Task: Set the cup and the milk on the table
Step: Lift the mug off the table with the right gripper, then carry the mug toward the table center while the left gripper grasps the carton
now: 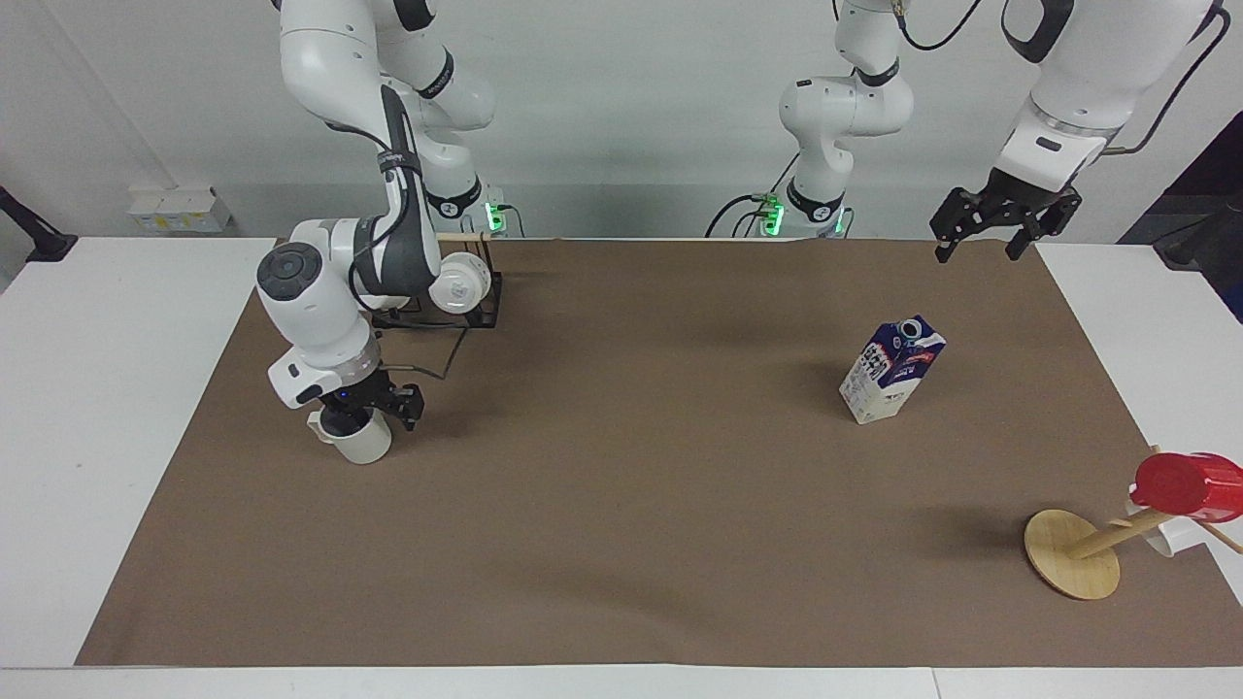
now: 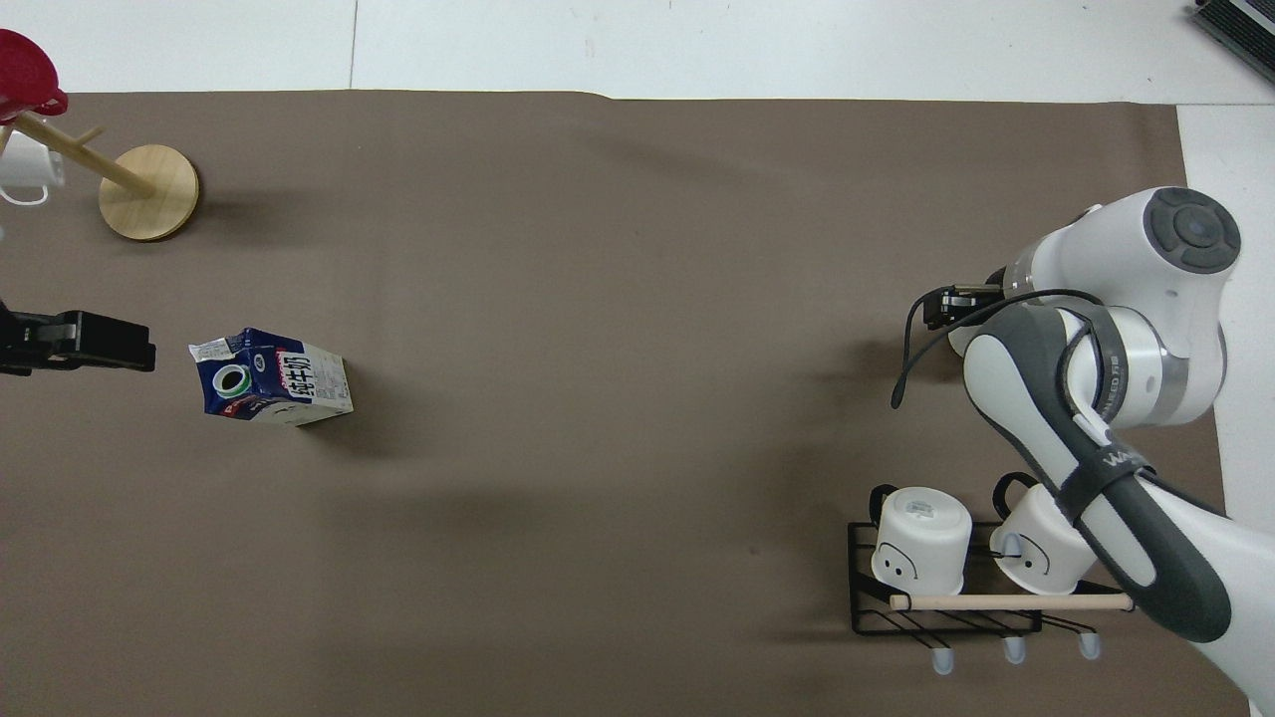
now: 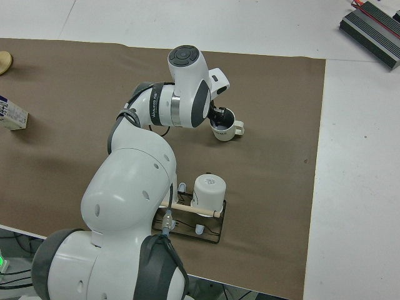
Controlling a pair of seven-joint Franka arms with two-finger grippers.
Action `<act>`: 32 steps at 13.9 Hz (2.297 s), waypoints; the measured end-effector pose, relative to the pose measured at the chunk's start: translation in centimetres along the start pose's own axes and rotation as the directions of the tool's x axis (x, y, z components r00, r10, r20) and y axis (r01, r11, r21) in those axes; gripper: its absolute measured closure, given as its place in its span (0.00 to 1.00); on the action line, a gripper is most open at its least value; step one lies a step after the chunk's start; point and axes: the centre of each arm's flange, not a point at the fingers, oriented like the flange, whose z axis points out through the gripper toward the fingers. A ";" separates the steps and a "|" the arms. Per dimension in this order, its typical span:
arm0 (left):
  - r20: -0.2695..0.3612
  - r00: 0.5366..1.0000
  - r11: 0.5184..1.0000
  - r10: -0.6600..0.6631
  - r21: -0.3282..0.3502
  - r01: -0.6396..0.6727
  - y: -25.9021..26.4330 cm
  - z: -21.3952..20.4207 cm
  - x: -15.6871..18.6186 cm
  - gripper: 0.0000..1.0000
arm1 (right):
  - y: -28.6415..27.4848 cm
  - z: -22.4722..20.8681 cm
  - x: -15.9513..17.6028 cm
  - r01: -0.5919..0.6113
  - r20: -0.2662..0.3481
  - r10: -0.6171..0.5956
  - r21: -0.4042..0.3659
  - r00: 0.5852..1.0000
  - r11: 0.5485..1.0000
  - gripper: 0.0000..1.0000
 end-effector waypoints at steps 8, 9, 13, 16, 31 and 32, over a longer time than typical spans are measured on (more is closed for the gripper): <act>0.000 1.000 1.000 0.000 0.000 0.000 0.0 0.0 0.0 0.00 | 0.0 -1.4 0.3 0.021 -0.004 -0.021 -0.028 1.000 0.999 0.96; 0.000 1.000 1.000 0.000 0.000 0.000 0.0 0.0 0.0 0.00 | -0.4 -2.5 0.5 0.026 -0.004 -0.026 -0.028 1.000 0.999 0.96; 0.010 0.999 0.999 -0.036 0.001 0.036 0.0 0.4 -0.3 0.00 | -7.2 -5.9 0.2 0.051 -0.027 -0.052 -0.021 0.998 0.998 0.96; -0.008 0.999 0.999 -0.046 0.000 0.046 0.4 3.9 -1.6 0.00 | -13.3 -6.4 -1.2 0.046 -0.039 -0.046 -0.012 0.998 0.999 0.96; -0.120 0.986 0.994 -0.112 -0.025 0.110 2.5 17.0 -0.6 0.07 | -39.7 -4.1 -7.8 -0.022 -0.034 0.022 0.016 0.999 1.000 0.96; -0.122 0.986 0.993 -0.114 -0.026 0.112 2.4 17.0 -0.5 0.07 | -40.4 -3.5 -8.2 -0.016 -0.028 0.017 0.012 0.999 1.000 0.96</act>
